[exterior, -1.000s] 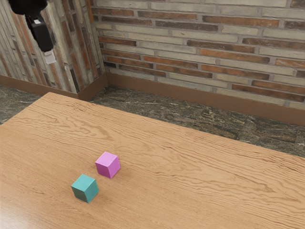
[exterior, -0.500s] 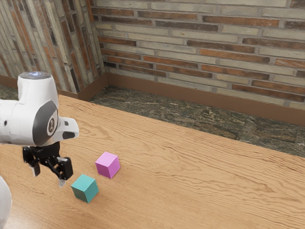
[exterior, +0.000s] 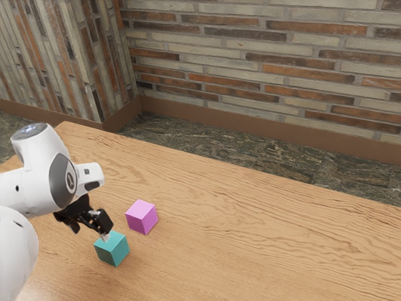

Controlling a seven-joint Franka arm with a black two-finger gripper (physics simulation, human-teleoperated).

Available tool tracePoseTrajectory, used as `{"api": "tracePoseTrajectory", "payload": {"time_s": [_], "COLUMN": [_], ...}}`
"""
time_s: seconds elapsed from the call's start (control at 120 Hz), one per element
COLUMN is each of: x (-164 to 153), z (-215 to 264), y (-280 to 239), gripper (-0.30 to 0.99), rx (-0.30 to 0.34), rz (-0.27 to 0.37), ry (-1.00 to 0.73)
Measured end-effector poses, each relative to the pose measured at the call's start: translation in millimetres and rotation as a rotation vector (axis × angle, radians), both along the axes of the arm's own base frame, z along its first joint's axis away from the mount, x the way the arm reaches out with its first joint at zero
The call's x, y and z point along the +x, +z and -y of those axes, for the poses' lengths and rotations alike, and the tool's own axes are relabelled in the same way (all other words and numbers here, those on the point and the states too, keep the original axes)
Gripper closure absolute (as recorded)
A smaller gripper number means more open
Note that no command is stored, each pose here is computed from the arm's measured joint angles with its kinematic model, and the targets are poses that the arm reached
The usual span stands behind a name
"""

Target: Pick up the blue block with one arm, and put the blue block on the pink block with one arm

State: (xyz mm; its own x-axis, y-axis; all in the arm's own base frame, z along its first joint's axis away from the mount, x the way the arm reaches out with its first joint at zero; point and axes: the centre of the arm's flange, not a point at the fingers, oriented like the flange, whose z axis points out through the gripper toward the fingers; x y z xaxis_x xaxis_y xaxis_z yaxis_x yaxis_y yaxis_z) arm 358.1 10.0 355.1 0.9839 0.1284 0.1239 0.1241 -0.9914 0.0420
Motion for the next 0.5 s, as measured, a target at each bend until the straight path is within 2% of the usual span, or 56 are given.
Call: {"api": "tracePoseTrajectory", "payload": {"time_s": [0.317, 0.5], "x": [10.4, 36.1], "z": [-13.9, -17.7], "y": [-34.5, -31.1], "gripper": [0.0, 0.0], "rx": [-0.014, -0.059], "rz": [0.02, 0.007], "ry": [-0.05, -0.088]}}
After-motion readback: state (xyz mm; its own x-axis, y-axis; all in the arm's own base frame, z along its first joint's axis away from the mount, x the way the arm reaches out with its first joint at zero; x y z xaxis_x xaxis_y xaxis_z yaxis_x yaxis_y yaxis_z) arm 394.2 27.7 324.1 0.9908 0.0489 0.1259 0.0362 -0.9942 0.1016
